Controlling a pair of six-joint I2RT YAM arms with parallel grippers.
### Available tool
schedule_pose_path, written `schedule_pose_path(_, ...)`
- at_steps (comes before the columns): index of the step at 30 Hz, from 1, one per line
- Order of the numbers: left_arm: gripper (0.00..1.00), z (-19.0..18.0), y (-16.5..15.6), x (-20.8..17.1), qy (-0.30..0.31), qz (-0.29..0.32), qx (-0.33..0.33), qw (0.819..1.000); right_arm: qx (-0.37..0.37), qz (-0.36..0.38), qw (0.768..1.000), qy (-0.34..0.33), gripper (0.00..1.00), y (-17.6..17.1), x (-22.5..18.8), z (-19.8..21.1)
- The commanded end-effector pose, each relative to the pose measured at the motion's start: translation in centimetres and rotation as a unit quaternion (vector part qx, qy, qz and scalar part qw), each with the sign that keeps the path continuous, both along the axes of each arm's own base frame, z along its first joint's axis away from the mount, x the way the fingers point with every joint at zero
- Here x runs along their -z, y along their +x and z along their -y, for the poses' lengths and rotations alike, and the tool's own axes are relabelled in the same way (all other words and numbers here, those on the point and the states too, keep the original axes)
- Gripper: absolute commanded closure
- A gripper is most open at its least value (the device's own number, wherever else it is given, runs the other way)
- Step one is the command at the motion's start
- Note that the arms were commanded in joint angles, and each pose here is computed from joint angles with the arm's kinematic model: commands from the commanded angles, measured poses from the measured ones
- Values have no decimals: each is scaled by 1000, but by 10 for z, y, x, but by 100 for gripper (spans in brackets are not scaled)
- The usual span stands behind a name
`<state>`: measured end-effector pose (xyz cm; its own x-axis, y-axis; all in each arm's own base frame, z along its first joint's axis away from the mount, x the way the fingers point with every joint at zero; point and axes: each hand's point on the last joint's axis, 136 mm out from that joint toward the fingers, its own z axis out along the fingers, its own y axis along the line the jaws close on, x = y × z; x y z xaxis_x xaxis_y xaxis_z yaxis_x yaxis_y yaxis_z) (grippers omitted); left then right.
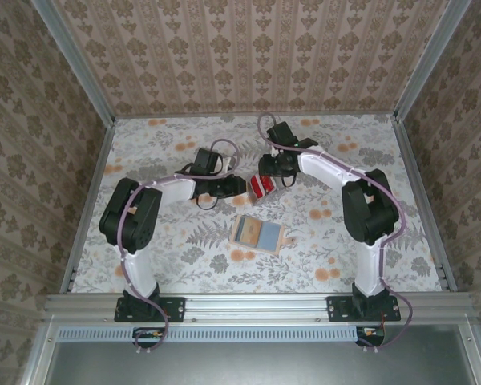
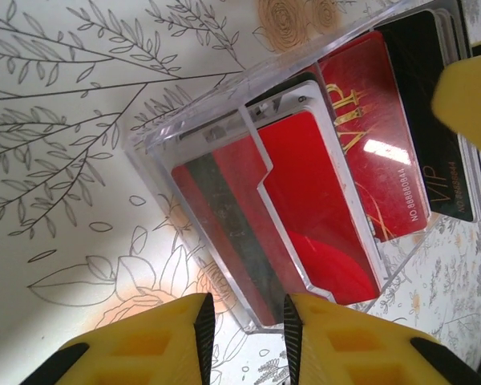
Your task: Put the credit cards into the card holder
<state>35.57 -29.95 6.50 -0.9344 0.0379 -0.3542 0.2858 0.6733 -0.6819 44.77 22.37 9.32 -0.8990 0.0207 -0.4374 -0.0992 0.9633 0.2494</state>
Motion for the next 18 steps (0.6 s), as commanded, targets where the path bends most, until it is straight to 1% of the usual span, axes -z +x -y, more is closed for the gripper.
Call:
schedule_pose_path(1,69,10,7,-7,-23,3,8,1000,-18,-22,999,-17,53,-5,4,-1)
schedule_pose_path(18,69,18,5,-1,-29,-5,11,999,-28,-5,1000,5,59,-15,-24,-8)
